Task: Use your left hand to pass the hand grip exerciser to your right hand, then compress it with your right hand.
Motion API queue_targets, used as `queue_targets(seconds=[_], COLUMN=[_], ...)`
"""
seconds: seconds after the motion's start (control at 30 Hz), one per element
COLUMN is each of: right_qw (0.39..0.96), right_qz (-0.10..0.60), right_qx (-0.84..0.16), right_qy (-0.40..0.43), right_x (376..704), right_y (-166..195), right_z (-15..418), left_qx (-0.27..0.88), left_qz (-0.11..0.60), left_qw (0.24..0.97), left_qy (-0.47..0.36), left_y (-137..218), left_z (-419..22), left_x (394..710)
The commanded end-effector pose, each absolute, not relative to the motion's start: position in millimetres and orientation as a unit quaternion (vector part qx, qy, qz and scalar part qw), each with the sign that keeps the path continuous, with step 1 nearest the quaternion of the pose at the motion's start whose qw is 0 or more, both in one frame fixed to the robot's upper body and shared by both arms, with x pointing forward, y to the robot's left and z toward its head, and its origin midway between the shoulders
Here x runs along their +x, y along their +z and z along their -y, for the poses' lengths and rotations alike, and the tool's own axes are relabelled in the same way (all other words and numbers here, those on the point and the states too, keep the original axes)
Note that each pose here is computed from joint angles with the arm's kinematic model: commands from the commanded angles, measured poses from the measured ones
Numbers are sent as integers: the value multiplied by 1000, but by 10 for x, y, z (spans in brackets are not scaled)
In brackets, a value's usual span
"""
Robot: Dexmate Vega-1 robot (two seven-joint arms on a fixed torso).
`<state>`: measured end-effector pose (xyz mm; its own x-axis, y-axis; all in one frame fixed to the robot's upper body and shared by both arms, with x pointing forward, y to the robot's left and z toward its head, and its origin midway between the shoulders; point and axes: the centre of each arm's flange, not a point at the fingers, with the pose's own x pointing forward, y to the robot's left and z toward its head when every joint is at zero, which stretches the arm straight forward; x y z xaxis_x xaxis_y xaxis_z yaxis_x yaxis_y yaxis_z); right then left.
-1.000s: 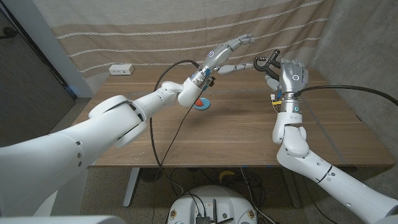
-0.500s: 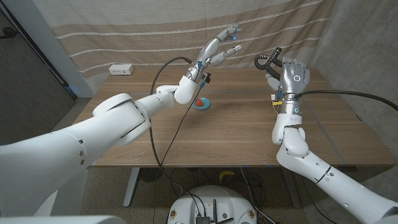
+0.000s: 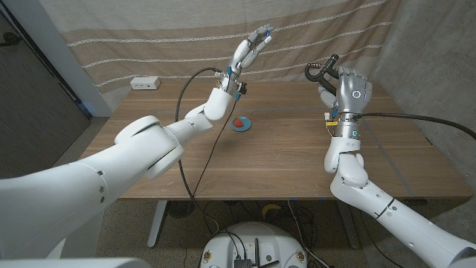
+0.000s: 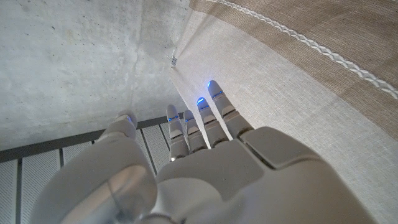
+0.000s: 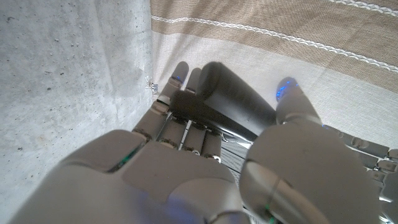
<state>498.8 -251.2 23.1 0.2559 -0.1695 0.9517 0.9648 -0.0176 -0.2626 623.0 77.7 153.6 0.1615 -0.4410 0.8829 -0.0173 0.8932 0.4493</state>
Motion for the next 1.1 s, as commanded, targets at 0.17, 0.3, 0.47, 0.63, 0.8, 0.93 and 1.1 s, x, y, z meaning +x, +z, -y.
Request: queue_targets(seconds=[0.17, 0.3, 0.47, 0.63, 0.8, 0.93, 1.1], right_qw=[582, 586, 599, 609, 614, 617, 623], right_qz=[408, 414, 417, 415, 413, 415, 417], right_qx=[-503, -497, -494, -493, -492, -488, -483], right_qy=[-491, -488, -473, -463, -459, -457, -452], right_x=[4973, 4977, 4987, 4997, 5006, 5011, 5012], right_y=[254, 259, 273, 294, 308, 316, 326], right_z=[2515, 2529, 2565, 2585, 2588, 2595, 2606], left_qx=[165, 166, 167, 168, 170, 170, 173], left_qz=[620, 619, 618, 617, 616, 615, 615], left_qw=[750, 751, 751, 752, 752, 753, 753], left_qy=[-162, -161, -161, -161, -161, -160, -159], left_y=[1525, 1521, 1520, 1524, 1529, 1532, 1542], left_z=[-861, -870, -875, -875, -875, -872, -865], left_x=[6259, 6266, 6272, 6276, 6282, 6285, 6288])
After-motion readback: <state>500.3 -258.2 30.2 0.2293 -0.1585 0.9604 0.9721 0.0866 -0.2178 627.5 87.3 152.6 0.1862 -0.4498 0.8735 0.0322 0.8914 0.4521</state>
